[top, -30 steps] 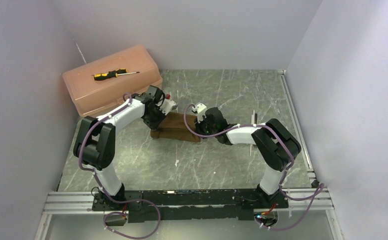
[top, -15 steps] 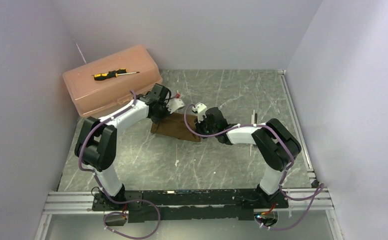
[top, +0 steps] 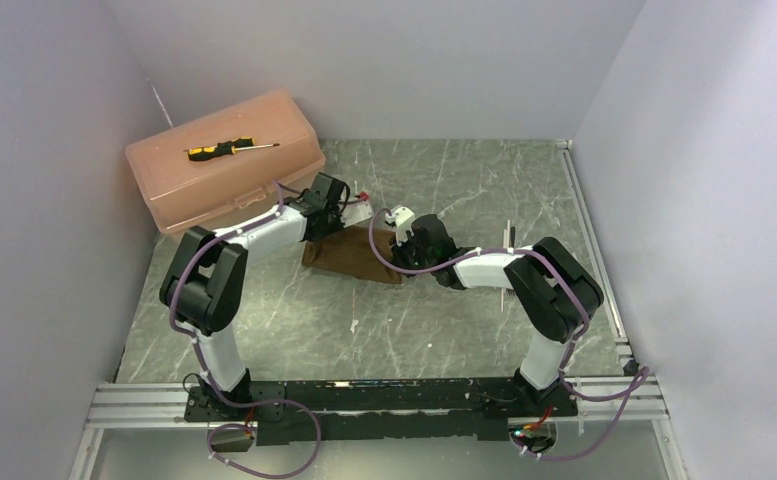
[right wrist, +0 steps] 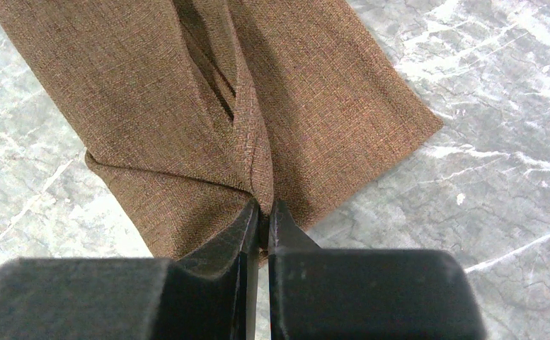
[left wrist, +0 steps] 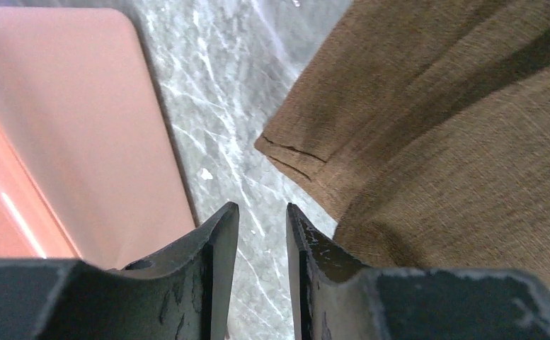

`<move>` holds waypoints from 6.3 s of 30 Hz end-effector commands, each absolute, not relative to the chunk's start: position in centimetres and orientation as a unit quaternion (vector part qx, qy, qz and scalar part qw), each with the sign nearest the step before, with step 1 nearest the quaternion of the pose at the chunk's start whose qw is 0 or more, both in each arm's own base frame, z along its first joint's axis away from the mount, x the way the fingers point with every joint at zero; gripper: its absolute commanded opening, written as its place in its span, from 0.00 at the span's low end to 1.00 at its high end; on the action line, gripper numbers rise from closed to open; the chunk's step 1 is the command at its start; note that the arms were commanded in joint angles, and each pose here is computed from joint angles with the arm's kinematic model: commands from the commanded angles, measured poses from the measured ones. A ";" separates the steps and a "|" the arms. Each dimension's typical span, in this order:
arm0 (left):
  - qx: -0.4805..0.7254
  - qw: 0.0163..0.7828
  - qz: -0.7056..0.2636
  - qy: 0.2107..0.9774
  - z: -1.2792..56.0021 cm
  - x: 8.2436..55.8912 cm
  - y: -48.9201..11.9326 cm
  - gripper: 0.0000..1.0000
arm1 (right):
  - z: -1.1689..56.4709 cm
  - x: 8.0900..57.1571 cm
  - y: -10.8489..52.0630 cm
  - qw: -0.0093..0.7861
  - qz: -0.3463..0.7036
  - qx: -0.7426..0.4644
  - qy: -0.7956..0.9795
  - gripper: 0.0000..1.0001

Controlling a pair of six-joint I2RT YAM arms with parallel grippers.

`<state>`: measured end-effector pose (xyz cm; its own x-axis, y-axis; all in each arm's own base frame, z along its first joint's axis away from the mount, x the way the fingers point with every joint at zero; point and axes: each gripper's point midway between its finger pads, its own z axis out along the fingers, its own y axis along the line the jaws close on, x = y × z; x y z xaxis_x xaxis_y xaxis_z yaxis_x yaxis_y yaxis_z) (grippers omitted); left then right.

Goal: Fold the napkin into a case and place the utensils inside
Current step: Fold the lower triangle-folded napkin at the center of the board, then rotate the 2/3-rectangle-folded napkin at the center of the board.

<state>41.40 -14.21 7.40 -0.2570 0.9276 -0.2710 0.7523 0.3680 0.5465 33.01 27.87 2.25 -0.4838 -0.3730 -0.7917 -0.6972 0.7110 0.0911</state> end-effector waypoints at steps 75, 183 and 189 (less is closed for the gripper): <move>0.414 0.246 -0.018 0.876 8.3 34.9 -13.1 0.68 | 4.9 33.4 28.2 0.393 0.247 -0.236 0.854 0.28; 0.600 0.358 -0.113 0.706 13.3 24.2 -25.6 0.85 | 5.9 40.8 28.1 0.352 0.330 -0.061 0.874 0.00; 0.584 0.384 -0.063 0.712 11.0 25.5 -28.3 0.79 | 4.0 40.5 27.1 0.328 0.351 -0.041 0.876 0.00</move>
